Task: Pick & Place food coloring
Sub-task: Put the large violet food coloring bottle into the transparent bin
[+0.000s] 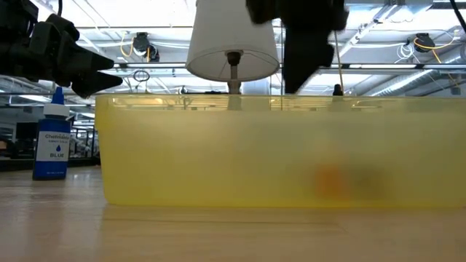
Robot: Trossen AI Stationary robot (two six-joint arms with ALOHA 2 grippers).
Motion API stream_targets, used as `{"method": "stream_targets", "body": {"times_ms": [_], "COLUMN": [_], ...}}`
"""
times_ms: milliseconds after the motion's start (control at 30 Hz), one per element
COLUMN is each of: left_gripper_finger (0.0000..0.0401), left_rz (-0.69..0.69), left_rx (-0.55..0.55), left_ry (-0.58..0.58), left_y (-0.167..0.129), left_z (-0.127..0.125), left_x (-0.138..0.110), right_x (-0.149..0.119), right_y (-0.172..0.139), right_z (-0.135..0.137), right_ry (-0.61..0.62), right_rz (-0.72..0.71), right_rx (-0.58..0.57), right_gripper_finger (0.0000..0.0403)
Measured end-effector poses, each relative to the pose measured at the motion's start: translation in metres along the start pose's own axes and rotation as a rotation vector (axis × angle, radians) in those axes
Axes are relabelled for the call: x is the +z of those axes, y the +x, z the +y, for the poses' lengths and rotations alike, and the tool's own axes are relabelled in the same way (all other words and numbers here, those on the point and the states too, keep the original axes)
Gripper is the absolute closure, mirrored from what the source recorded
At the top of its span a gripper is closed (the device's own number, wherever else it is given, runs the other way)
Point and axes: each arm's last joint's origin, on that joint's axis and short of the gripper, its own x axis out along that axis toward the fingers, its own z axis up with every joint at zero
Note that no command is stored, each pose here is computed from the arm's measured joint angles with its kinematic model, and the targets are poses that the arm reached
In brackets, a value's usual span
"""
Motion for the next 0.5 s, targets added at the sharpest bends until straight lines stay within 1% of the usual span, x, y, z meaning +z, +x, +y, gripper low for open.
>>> {"method": "stream_targets", "body": {"times_ms": [133,233,333,500], "left_gripper_finger": [0.0036,0.0036,0.0036,0.0036], "left_rz": [0.000,0.000,0.000,0.000], "left_rx": [0.000,0.000,0.000,0.000], "left_ry": [0.000,0.000,0.000,0.000], "left_y": [0.000,0.000,0.000,0.000], "left_z": [0.000,0.000,0.000,0.000], "left_x": [0.000,0.000,0.000,0.000], "right_x": [0.001,-0.003,-0.010,-0.024], "right_y": [-0.042,-0.075,-0.107,-0.152], "right_z": [-0.002,-0.006,-0.008,-0.021], "right_ry": [-0.001,-0.002,-0.003,-0.112], "right_rz": [-0.093,-0.126,-0.194,-0.270], "right_rx": [0.080,0.164,0.229,0.306], "right_gripper_finger": [0.0291,0.0291,0.0291,0.0291]}}
